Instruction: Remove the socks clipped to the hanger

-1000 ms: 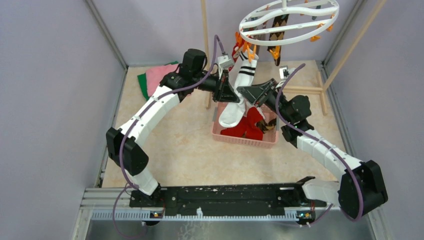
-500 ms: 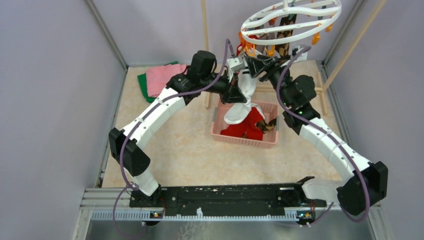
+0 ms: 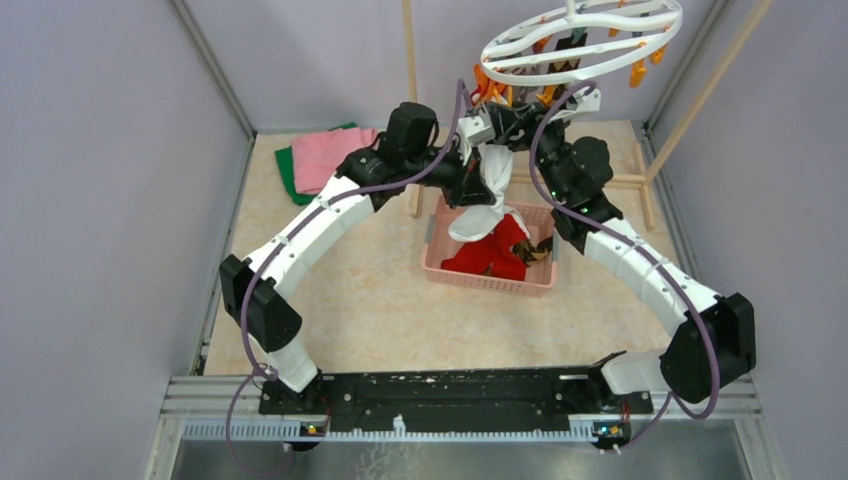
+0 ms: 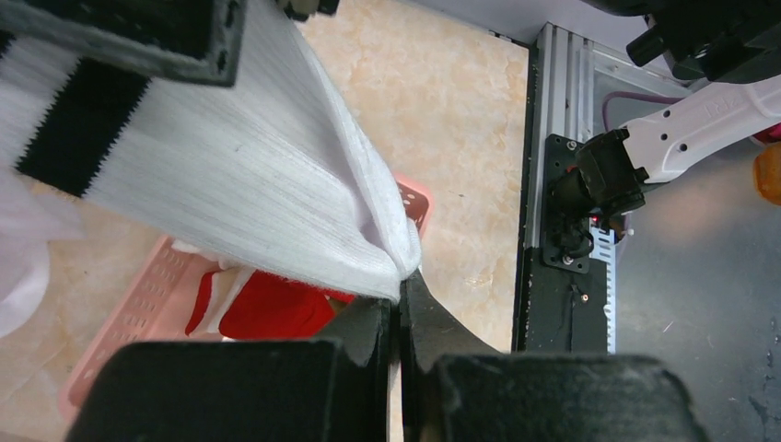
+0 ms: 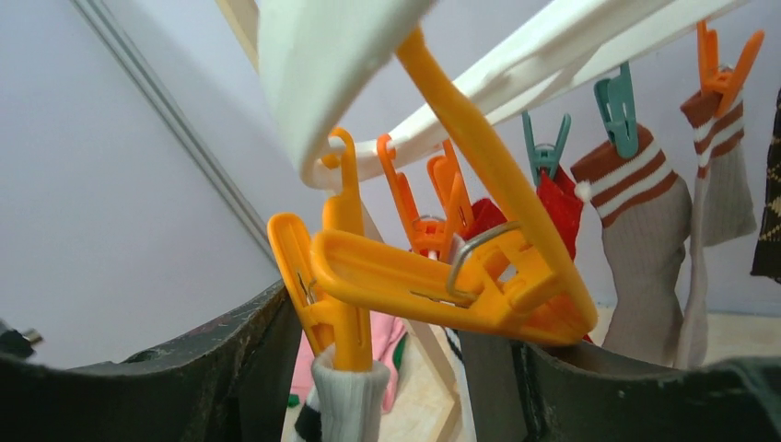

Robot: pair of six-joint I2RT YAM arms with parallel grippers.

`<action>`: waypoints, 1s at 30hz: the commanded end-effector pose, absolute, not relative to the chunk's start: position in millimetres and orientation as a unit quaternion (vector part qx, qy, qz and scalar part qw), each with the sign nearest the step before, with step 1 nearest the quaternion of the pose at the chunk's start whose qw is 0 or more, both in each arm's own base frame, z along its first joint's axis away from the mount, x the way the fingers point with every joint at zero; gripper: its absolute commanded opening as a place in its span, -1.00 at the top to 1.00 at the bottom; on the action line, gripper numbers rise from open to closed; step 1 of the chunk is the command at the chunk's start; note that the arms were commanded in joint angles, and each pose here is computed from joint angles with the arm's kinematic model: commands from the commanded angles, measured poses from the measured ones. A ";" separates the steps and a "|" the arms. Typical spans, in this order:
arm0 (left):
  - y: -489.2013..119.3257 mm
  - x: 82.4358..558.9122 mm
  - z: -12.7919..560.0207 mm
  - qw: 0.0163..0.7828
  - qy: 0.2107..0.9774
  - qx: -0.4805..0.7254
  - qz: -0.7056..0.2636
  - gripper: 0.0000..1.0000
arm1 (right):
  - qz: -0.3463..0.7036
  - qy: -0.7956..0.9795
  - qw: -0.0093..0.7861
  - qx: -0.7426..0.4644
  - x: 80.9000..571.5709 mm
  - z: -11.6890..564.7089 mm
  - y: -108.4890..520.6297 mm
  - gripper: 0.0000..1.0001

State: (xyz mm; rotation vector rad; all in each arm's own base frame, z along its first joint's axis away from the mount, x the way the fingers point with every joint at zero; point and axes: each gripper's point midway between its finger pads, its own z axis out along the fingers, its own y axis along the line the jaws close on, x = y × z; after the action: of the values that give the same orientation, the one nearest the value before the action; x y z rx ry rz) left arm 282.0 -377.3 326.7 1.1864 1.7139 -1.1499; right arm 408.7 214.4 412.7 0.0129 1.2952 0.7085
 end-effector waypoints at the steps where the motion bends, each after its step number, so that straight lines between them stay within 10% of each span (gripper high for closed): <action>1: -385.0 283.9 342.9 0.397 0.653 0.469 -0.443 1.00 | 0.336 0.528 0.780 0.010 402.7 463.7 213.3 -0.18; 8: -389.2 287.1 343.9 0.397 0.656 0.463 -0.445 1.00 | 0.338 0.518 0.785 0.017 405.7 466.6 212.6 -0.17; 17: -386.1 296.0 333.1 0.395 0.680 0.447 -0.426 1.00 | 0.372 0.482 0.793 0.012 395.9 468.9 216.4 1.00; 30: -363.8 324.7 310.5 0.397 0.724 0.402 -0.395 1.00 | 0.440 0.451 0.776 0.020 376.8 455.4 217.6 1.00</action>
State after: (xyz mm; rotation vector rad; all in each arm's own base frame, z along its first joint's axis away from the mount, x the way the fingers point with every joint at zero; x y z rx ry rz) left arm 311.9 -369.2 311.8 1.0638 1.8325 -1.0416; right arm 398.1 216.3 437.4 0.0502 1.0656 0.8445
